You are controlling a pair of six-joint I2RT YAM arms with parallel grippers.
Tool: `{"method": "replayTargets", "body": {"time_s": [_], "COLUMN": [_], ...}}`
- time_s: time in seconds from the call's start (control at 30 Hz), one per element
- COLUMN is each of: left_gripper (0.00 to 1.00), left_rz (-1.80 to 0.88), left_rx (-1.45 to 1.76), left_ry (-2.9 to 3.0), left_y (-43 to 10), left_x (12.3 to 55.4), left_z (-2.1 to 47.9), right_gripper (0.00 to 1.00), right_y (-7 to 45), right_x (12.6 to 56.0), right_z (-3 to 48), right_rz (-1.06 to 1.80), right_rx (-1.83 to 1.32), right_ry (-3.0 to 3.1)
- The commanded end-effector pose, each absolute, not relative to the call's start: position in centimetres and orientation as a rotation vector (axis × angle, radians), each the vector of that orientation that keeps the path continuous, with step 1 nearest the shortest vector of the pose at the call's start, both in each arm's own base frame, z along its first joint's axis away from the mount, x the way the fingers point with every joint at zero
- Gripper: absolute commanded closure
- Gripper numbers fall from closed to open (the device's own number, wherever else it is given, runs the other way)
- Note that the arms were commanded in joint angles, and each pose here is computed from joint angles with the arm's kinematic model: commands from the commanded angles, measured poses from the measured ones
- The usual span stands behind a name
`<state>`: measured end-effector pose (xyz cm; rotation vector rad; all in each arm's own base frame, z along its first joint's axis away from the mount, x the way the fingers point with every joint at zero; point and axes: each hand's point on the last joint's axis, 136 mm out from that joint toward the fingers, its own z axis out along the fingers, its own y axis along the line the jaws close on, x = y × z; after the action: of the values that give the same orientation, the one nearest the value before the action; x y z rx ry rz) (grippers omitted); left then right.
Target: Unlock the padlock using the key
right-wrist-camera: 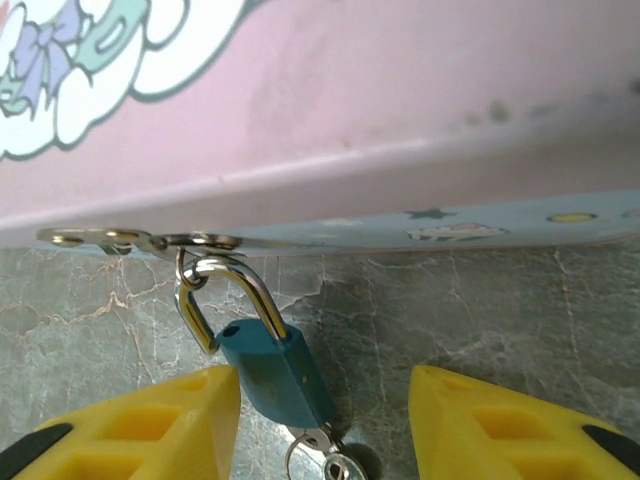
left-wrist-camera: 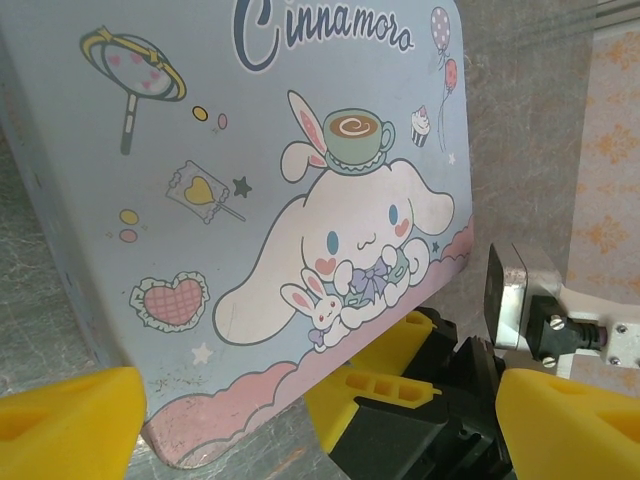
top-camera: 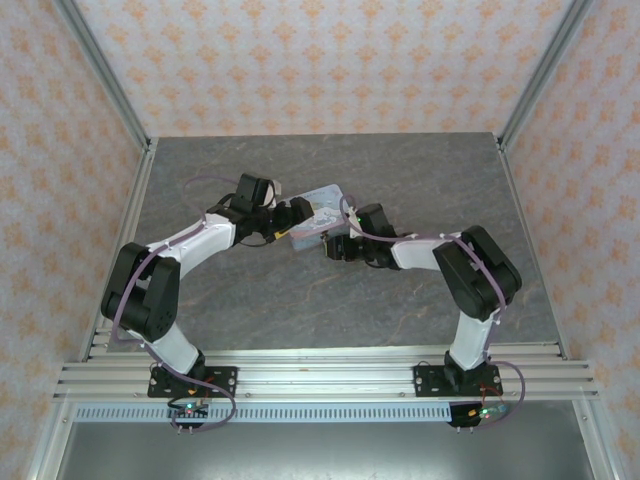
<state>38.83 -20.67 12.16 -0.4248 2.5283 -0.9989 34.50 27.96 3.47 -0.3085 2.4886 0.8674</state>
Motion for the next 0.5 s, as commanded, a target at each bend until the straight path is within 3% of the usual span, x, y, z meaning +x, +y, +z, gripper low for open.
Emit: {"method": "replayTargets", "body": {"time_s": [0.0, 0.47], "left_gripper": [0.09, 0.09], "left_rz": [-0.997, -1.015], "left_rx": [-0.435, -0.444], "left_ry": [2.513, 2.512], "left_y": [-20.48, -20.6], "left_x": [39.68, 39.52], "left_z": [12.45, 12.2], "right_gripper": [0.53, 0.7], "right_y": [29.34, 29.49], "right_x": [34.21, 33.65], "right_z": [3.11, 2.68], "right_rz": [0.892, 0.886], "right_rx": [-0.377, -0.379], "right_ry": [2.483, 2.494]}}
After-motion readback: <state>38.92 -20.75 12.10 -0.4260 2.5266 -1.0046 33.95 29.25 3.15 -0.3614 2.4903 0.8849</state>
